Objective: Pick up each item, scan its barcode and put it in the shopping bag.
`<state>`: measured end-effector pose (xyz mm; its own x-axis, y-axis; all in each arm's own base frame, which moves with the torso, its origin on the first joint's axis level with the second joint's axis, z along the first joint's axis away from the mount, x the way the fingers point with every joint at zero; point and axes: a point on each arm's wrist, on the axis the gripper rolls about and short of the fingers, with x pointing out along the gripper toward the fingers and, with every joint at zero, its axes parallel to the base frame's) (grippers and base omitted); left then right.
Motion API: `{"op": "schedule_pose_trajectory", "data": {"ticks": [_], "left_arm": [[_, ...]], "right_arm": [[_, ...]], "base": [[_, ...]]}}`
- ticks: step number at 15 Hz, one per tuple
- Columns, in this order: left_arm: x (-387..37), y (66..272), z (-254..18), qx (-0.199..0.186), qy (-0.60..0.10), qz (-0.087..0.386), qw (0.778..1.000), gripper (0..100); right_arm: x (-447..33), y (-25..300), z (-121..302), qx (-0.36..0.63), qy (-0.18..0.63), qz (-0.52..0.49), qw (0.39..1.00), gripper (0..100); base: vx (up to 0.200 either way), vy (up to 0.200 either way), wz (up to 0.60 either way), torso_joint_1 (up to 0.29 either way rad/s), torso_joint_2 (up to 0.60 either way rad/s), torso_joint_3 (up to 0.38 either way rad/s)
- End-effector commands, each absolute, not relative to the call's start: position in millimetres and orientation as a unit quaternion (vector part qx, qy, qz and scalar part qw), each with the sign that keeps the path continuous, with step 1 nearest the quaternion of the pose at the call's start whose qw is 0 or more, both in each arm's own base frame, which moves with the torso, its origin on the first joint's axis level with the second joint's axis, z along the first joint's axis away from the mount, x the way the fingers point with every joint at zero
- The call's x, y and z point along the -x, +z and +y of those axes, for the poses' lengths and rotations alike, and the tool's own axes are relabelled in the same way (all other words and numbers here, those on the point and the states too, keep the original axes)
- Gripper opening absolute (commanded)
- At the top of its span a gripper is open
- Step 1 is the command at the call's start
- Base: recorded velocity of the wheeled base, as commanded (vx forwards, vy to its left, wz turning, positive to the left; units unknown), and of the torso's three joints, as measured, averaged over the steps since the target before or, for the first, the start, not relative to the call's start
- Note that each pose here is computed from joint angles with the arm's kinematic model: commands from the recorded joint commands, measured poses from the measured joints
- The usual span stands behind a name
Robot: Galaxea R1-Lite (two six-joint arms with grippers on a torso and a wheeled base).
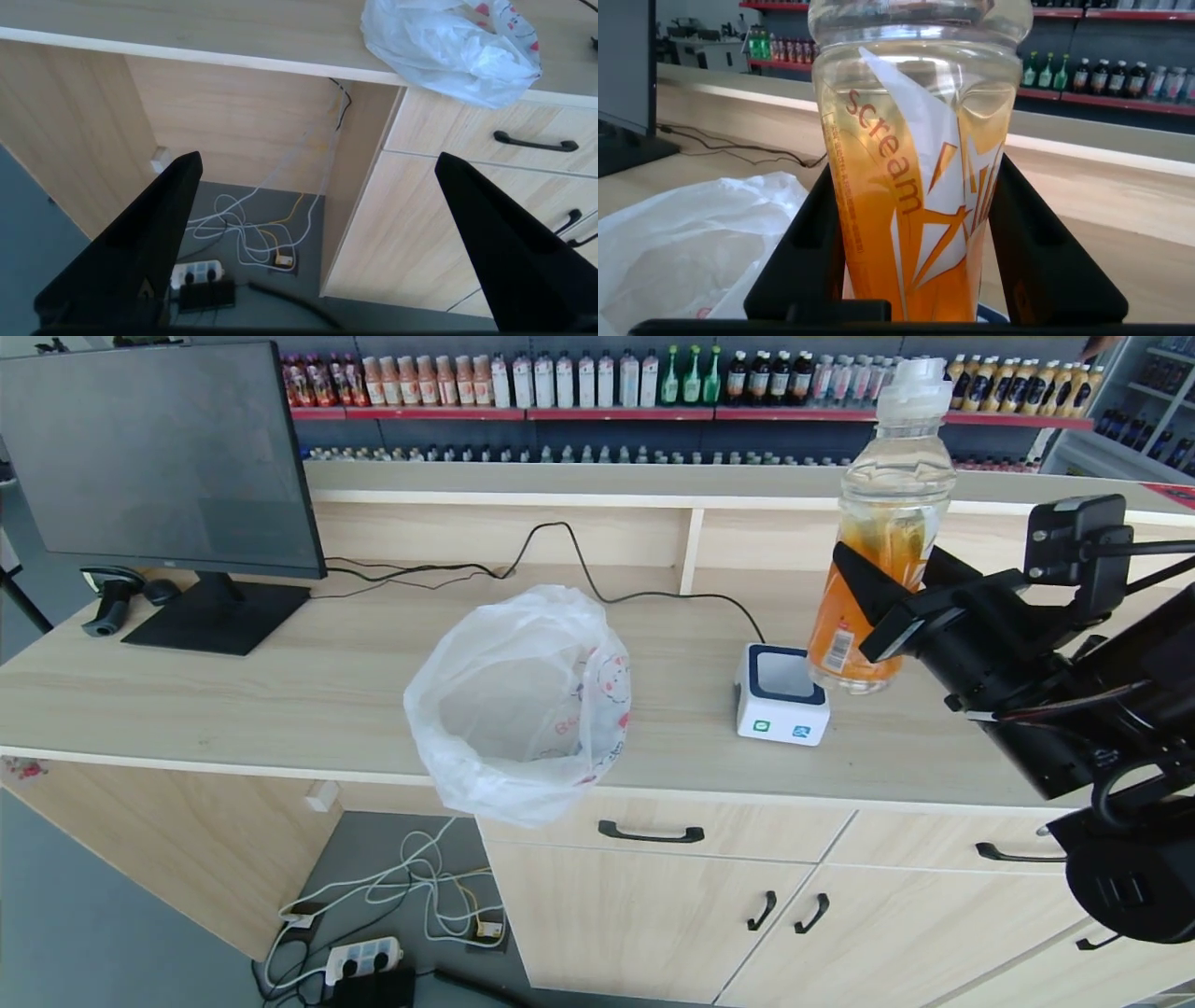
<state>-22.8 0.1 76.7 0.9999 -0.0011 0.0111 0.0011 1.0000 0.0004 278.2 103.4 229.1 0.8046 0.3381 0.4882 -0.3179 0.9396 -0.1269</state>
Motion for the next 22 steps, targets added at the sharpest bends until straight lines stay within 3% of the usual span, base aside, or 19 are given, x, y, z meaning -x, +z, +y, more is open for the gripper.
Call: {"op": "schedule_pose_trajectory", "data": {"ticks": [1, 7, 15, 22], "left_arm": [[22.8, 76.6, 0.1, 0.0, 0.0, -0.005, 1.0, 100], [22.8, 76.7, 0.1, 0.0, 0.0, -0.006, 1.0, 100], [22.8, 76.7, 0.1, 0.001, 0.0, -0.006, 1.0, 100], [22.8, 76.7, 0.1, 0.0, 0.0, -0.006, 1.0, 100]], "right_arm": [[-279.9, 227.4, 104.5, 0.02, 0.175, -0.258, 0.95, 0], [-283.7, 228.1, 105.9, 0.02, 0.174, -0.261, 0.949, 0], [-303.0, 214.0, 125.4, 0.016, 0.192, -0.247, 0.95, 0], [-343.8, 177.1, 144.6, -0.001, 0.204, -0.21, 0.956, 0]], "base": [[0.0, 0.0, 0.6, -0.002, 0.0, 0.002], [0.0, 0.0, 0.6, 0.002, 0.01, 0.002], [0.0, 0.0, 0.0, 0.0, 0.0, 0.0], [0.0, 0.0, 0.0, 0.0, 0.0, 0.0]]}}
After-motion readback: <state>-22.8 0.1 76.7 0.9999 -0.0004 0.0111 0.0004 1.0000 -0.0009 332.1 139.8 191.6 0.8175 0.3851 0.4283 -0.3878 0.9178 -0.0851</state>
